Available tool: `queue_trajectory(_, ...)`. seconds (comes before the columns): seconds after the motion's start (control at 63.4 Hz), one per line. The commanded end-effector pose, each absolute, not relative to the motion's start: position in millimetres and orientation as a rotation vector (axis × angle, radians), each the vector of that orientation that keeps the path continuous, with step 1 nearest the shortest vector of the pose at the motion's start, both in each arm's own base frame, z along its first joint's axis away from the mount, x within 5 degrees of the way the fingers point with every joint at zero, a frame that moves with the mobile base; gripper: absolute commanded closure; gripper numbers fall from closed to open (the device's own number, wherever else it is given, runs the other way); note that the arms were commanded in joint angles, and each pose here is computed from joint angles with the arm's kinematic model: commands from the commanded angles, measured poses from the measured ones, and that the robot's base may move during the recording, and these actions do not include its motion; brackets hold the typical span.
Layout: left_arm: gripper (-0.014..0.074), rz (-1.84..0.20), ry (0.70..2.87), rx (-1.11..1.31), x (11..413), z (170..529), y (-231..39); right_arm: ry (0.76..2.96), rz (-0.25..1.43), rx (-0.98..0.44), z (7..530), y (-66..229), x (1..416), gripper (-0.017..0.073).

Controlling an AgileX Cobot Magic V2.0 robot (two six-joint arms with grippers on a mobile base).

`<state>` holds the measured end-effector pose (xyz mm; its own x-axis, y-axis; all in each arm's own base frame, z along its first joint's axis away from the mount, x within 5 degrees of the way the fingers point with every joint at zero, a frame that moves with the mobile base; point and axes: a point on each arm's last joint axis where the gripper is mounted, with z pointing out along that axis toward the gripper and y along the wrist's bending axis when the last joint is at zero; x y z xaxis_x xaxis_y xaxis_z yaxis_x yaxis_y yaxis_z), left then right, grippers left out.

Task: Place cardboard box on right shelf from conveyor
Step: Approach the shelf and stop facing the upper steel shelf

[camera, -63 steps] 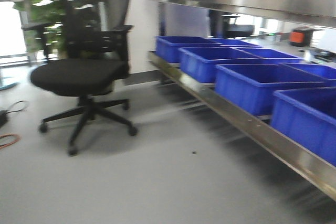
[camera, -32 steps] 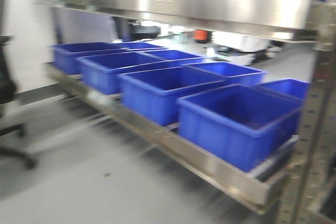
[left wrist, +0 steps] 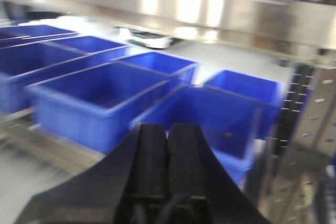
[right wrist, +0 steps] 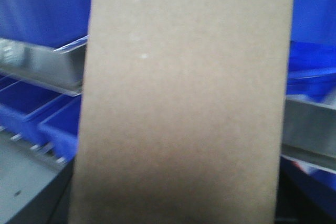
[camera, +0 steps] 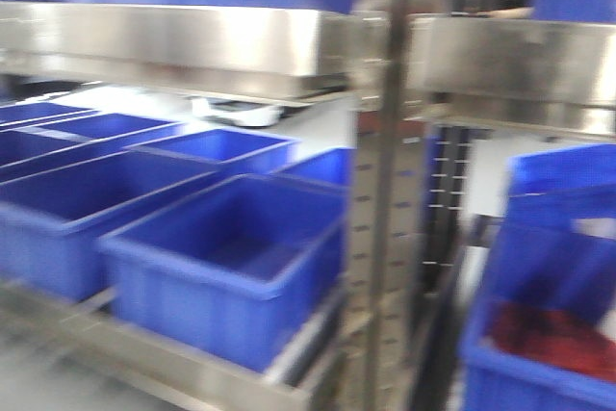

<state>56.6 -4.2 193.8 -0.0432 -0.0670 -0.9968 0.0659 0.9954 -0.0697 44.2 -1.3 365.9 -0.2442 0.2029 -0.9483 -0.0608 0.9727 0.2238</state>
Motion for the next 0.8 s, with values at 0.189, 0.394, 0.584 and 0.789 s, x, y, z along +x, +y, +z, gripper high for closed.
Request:
queue_trajectory(0.189, 0.0713, -0.115, 1.514, -0.012, 55.4, 202.7, -3.6, 1.691, 0.249, 0.076, 382.3, -0.6, 45.3, 0.0342)
queue_trajectory(0.394, 0.0713, -0.115, 1.514, -0.012, 55.4, 202.7, -3.6, 1.691, 0.249, 0.076, 382.3, -0.6, 45.3, 0.0342)
queue_trajectory(0.584, 0.0713, -0.115, 1.514, -0.012, 55.4, 202.7, -3.6, 1.691, 0.249, 0.076, 382.3, -0.6, 45.3, 0.0342)
queue_trajectory(0.789, 0.0713, -0.115, 1.514, -0.012, 55.4, 202.7, -3.6, 1.691, 0.249, 0.076, 382.3, -0.6, 45.3, 0.0342)
